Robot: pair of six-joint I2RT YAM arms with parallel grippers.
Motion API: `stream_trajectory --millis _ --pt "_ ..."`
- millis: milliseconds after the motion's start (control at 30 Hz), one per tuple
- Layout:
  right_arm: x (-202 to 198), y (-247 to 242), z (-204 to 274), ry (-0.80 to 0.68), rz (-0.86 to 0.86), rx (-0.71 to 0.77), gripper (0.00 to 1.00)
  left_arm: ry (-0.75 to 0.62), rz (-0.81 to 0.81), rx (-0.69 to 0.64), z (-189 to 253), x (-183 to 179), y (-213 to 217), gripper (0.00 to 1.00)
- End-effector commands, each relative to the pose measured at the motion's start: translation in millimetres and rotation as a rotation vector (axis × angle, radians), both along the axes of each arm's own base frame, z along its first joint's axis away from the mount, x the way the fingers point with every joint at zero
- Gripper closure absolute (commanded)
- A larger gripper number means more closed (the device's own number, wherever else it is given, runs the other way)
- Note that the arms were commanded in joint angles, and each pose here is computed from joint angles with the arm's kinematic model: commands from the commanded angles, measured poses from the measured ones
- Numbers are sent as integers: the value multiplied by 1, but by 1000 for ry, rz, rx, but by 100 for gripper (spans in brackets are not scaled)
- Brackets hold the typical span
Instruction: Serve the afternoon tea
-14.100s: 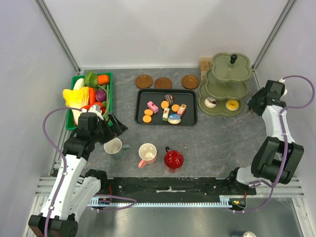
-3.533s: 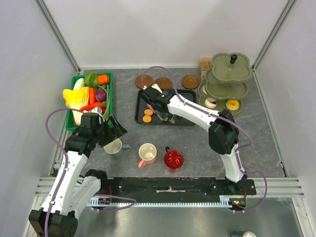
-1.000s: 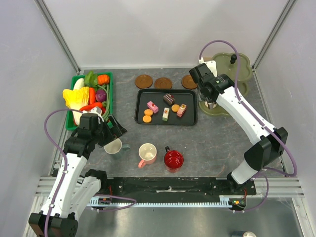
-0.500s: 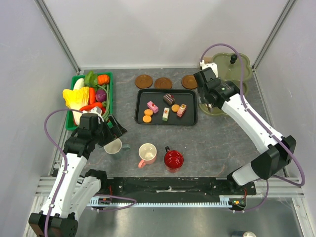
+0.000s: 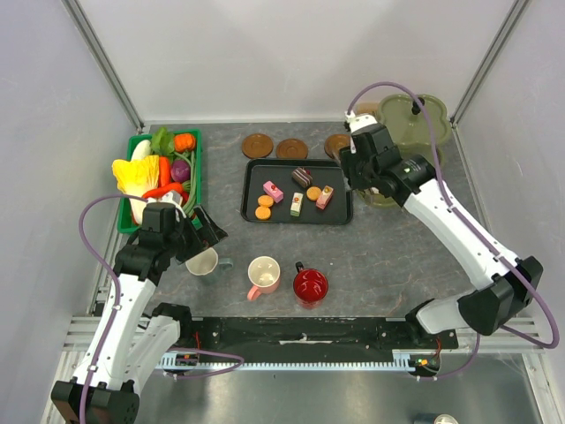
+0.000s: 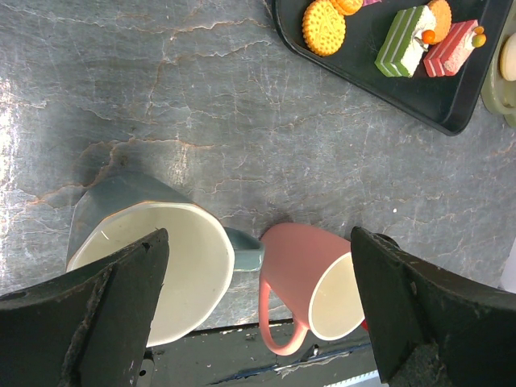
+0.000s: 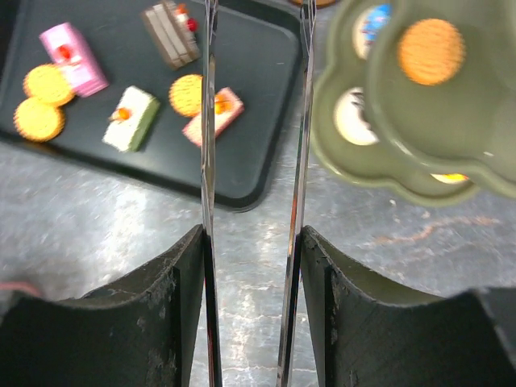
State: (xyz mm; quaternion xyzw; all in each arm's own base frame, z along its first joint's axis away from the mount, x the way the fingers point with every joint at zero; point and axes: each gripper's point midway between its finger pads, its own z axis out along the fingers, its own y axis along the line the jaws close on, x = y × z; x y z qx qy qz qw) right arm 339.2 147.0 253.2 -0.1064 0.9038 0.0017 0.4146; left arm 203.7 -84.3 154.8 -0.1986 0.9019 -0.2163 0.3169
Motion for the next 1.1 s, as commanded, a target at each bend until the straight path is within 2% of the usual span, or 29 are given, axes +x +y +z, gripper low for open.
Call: stream_trajectory --millis 0,400,600,833,1067 --pt "-13 48 7 0 244 57 45 -49 -18 -2 10 5 -1 1" --pt "5 72 -72 215 273 -76 45 -47 -18 0 9 5 -1 1" --pt "10 77 -87 253 303 -107 45 -45 -15 0 9 5 -1 1" --pt "15 60 -98 300 237 -209 42 -48 -16 0 10 6 -1 1" --pt "9 71 -107 348 284 -174 42 -47 -18 2 10 6 -1 1"
